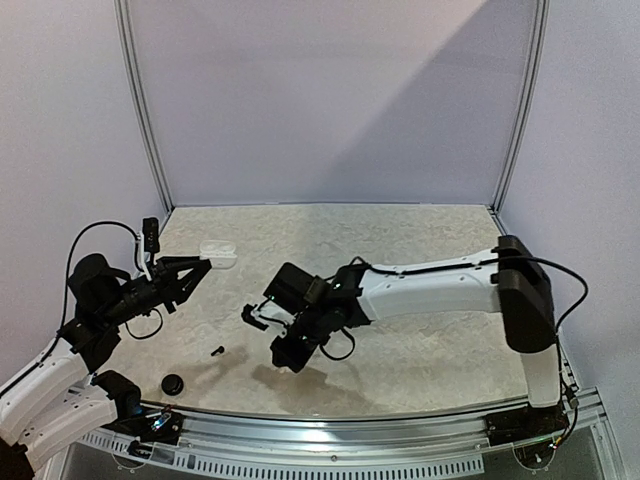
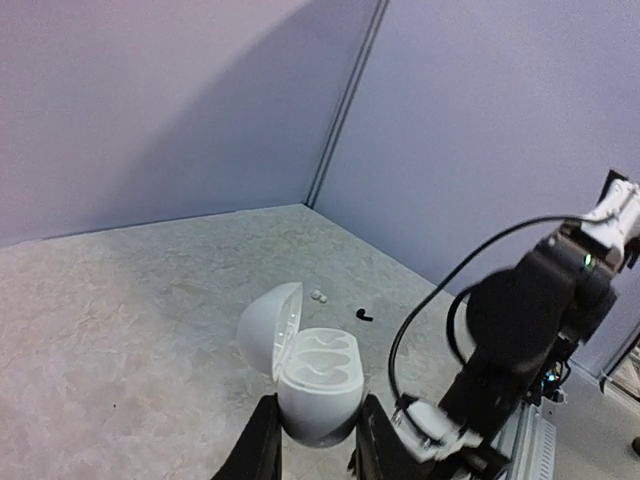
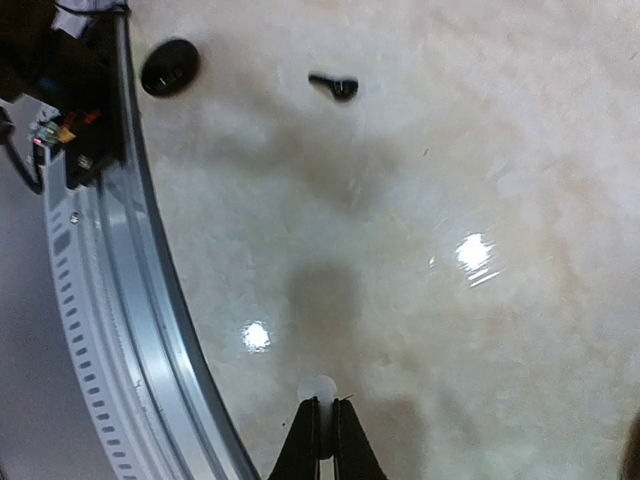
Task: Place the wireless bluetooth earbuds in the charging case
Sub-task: Pick up the left earbud from the corner of the board, then insert the left earbud into the left side groove of the charging case.
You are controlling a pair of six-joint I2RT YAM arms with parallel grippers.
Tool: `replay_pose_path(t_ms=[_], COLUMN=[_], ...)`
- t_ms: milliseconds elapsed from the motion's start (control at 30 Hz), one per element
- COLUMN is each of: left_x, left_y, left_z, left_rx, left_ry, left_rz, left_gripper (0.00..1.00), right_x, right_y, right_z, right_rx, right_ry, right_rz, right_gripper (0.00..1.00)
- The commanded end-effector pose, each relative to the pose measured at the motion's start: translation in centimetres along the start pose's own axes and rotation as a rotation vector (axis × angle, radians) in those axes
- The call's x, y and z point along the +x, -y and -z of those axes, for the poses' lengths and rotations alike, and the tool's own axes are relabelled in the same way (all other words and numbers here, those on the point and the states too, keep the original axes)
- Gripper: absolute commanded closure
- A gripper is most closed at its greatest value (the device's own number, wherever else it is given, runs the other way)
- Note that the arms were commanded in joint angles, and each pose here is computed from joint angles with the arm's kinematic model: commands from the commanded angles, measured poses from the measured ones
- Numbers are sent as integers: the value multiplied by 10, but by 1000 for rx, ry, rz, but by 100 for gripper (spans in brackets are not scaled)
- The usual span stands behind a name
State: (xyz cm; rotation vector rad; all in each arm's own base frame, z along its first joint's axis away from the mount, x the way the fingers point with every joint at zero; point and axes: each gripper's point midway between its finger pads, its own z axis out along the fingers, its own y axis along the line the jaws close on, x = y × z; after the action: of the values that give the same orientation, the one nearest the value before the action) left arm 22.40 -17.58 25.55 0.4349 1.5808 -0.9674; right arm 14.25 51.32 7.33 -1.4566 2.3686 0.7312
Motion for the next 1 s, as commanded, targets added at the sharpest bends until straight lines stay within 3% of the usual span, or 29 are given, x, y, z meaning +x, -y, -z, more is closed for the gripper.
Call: replay_pose_path(t_ms=[0, 200, 367, 567, 967], left_x=[-8, -17, -13, -1, 9], left_y=[31, 68, 96, 125, 131], left_z=[0, 1, 4, 11, 15], left_rx=[181, 389, 527, 668, 713], left_ry=[16, 12, -12, -37, -51], left_rz=[-89, -178, -254, -342, -450], left_gripper=[100, 100, 100, 100, 100], right_x=[-60, -99, -123, -151, -140], right_y=[-12, -44, -77, -107, -117], right_z=[101, 208, 261, 265, 236], right_rx=[104, 122, 132, 145, 142], right_ry=[274, 529, 707, 787, 685], right_rz=[134, 301, 420, 517, 599], right_gripper=[100, 100, 100, 100, 100])
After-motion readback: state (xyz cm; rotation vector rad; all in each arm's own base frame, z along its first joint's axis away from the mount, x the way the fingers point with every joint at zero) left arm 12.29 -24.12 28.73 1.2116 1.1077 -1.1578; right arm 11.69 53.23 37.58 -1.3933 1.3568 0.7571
